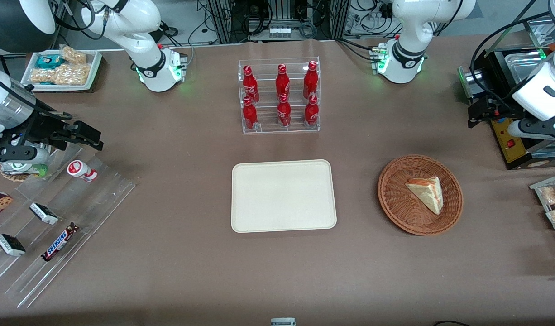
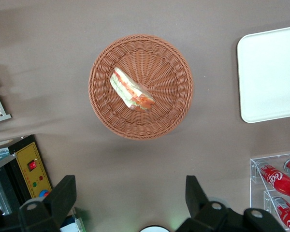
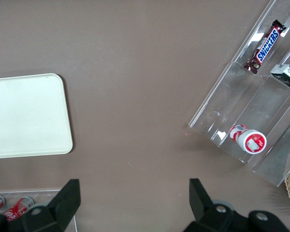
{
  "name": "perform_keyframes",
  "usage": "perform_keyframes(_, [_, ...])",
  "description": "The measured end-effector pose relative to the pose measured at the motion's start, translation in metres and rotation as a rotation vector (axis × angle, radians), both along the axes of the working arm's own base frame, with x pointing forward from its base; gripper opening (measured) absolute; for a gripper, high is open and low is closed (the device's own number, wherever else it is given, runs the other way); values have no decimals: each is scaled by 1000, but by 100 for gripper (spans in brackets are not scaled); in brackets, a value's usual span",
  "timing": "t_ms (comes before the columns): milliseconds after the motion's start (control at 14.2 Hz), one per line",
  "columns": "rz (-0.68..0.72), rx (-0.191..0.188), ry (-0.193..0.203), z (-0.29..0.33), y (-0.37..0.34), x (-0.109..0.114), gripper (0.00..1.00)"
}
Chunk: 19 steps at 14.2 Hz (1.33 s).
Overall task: Place sandwich from basket to tray
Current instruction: 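Move the left gripper toward the wicker basket holding the sandwich, then lower the open left gripper over the wrapped sandwich and close on it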
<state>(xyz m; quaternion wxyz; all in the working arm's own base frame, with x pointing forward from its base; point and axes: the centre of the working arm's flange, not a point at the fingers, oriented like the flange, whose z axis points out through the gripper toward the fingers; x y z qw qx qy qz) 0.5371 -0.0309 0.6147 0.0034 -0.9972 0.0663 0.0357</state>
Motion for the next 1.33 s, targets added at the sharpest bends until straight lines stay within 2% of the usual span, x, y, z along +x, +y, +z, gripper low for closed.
perform_keyframes(421, [-2,1,9,-3,-1,0,100])
perform_keyframes(842, [-4,4,52,-14,-2,-2,100])
perform_keyframes(1053, [-3,8,90,-46,-2,6,100])
perform_keyframes(1333, [3,13,82,-114,2,20,100])
